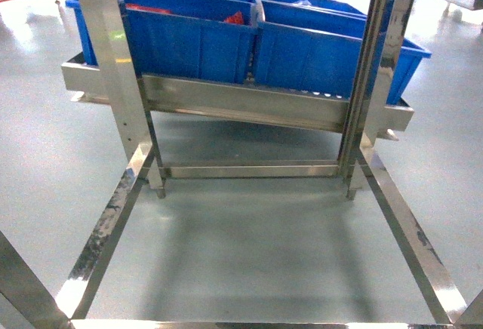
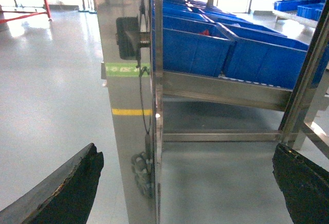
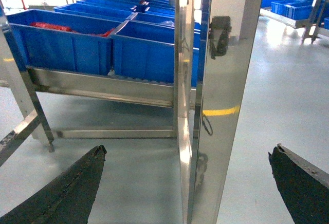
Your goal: Pick capacitor and pack into box
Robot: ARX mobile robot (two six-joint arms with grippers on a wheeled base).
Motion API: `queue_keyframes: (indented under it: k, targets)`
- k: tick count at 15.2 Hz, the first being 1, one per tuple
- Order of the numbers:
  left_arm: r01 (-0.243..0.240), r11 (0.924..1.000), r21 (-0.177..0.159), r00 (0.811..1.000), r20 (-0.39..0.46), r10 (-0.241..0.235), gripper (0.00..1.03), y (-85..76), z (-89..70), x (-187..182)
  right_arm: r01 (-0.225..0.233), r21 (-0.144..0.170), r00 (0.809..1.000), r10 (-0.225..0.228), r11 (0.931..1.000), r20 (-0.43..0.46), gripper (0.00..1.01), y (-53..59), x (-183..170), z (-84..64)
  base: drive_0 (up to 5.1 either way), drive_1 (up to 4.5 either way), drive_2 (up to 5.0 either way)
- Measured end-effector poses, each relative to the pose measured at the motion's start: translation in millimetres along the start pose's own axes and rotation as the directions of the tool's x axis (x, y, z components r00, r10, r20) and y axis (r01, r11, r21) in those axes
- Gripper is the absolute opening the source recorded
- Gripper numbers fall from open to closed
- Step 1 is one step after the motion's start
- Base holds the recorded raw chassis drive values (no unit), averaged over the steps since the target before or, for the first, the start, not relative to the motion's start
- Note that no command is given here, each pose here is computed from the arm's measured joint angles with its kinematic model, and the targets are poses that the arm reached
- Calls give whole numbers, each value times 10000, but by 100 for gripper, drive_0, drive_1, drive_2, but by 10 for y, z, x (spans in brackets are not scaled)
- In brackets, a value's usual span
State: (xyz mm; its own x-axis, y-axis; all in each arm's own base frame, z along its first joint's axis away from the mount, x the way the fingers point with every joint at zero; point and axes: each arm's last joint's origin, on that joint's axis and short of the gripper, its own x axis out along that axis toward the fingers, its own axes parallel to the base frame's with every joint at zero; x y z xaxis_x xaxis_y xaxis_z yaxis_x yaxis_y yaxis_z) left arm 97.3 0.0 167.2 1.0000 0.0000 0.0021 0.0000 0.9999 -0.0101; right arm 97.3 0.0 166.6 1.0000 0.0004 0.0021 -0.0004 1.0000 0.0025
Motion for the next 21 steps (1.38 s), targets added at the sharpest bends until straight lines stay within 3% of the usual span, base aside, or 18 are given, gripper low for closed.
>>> queue_keyframes:
  k: [21]
  targets:
    - [-4, 9999, 107, 10000, 0, 4, 98, 0, 0, 0, 4, 4, 10000, -4, 10000, -8, 98, 0, 0, -1, 0, 0, 0]
